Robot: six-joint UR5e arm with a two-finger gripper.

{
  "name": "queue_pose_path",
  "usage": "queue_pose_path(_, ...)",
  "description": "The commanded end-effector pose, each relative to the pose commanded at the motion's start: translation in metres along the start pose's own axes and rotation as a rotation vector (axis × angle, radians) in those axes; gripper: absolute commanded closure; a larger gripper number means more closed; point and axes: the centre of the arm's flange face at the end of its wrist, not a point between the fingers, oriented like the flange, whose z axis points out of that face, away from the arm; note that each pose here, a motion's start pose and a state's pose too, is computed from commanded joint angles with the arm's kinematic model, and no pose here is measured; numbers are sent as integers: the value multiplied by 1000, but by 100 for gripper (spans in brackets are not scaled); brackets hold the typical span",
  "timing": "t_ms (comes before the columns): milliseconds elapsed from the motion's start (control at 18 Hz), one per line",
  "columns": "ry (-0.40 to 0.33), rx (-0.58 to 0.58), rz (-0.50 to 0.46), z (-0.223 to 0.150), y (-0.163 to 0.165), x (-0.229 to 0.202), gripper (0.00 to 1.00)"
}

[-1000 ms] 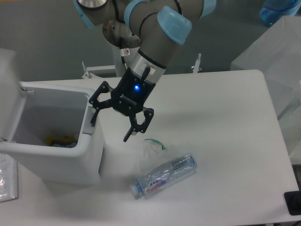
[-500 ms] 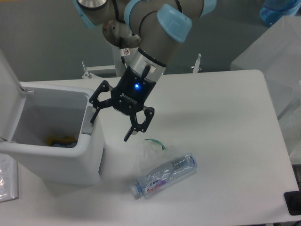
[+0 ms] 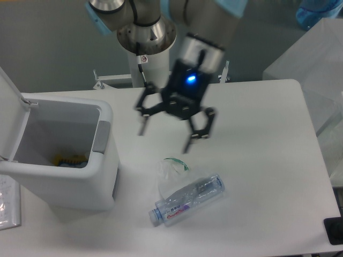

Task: Open the trash can
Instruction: 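Lift the gripper away from the opened trash can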

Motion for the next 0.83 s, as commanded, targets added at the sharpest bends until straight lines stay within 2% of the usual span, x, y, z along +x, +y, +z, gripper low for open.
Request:
queue_pose_path(111,-24,-49,-5,7,22,-24,0)
queue_pose_path(278,-27,-89,29,20,32,-30,0)
queue_pose_path(389,-27,-135,136,34,40,-38,0)
queue_pose_path(444,-4,-178,203,59,55,-50,0)
queue_pose_path(500,20,-235,276,87,72,-65,0)
queue_pose_path(611,-3,-412,425,108,94,-90,0)
queue_pose_path(722,-2,-605,487,114,113,-95,0)
queue_pose_path(833,2,-625,517,120,106,-82,0)
